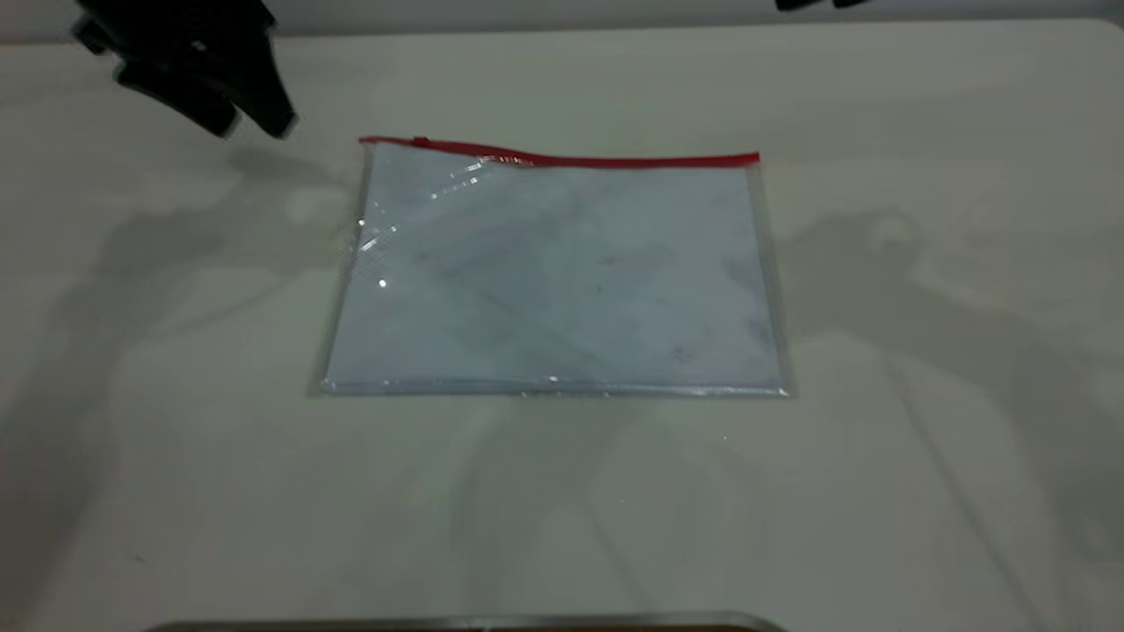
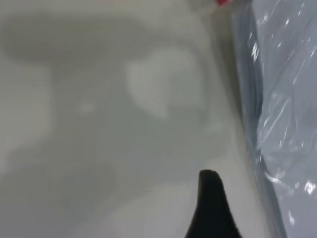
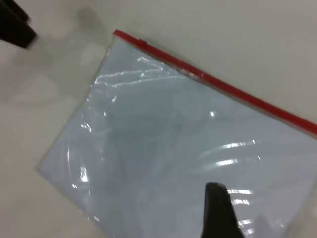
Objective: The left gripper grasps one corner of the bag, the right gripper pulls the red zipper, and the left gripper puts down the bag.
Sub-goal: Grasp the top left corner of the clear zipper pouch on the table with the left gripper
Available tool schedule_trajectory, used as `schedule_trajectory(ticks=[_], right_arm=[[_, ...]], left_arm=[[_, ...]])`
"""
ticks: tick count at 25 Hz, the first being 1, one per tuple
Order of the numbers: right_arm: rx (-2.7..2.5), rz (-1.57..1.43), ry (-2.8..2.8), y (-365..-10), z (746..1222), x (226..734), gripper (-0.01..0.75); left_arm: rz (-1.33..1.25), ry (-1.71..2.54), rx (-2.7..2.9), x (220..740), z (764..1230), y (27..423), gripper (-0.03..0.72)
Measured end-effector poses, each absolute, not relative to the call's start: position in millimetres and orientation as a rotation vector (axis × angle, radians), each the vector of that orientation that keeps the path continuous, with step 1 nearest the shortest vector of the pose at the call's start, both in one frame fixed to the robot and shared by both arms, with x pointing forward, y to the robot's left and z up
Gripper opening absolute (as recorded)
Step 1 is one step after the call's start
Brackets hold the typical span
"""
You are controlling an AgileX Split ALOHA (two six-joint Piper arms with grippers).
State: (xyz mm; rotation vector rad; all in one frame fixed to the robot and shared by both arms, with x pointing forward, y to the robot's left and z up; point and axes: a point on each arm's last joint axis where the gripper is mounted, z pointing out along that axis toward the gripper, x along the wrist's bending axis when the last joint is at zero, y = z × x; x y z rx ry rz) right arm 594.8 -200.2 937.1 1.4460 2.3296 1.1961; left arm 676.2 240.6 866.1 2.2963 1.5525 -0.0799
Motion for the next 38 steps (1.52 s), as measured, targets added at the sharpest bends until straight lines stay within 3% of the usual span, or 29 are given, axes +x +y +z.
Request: schedule_trajectory(ticks=[16,24,28,34,38], right_arm=[[1.447,1.249,2.346,-194.2,930.5,610.7,0.517],[1.447,1.265,2.358,-192.9,929.9,610.1,0.517],[1.468,1.292,2.362,-190.4,924.5,614.0,0.517],[1.382,1.386,2.390,-168.2,910.7,636.9,0.517],[1.301,1.428,2.416,-150.0,896.8,661.6,0.517]], left_arm=[[-0.167,1.377,2.091,708.8,769.8,217.4,0.590],[-0.253,1.285,1.988,706.7,763.9,207.2,0.565],[-0.305,1.242,1.964,704.6,767.3,203.3,0.431],[-0.347,1.189,1.966,701.8,770.0,200.6,0.078],[-0.284,1.065,2.024,702.8,775.8,200.5,0.051]])
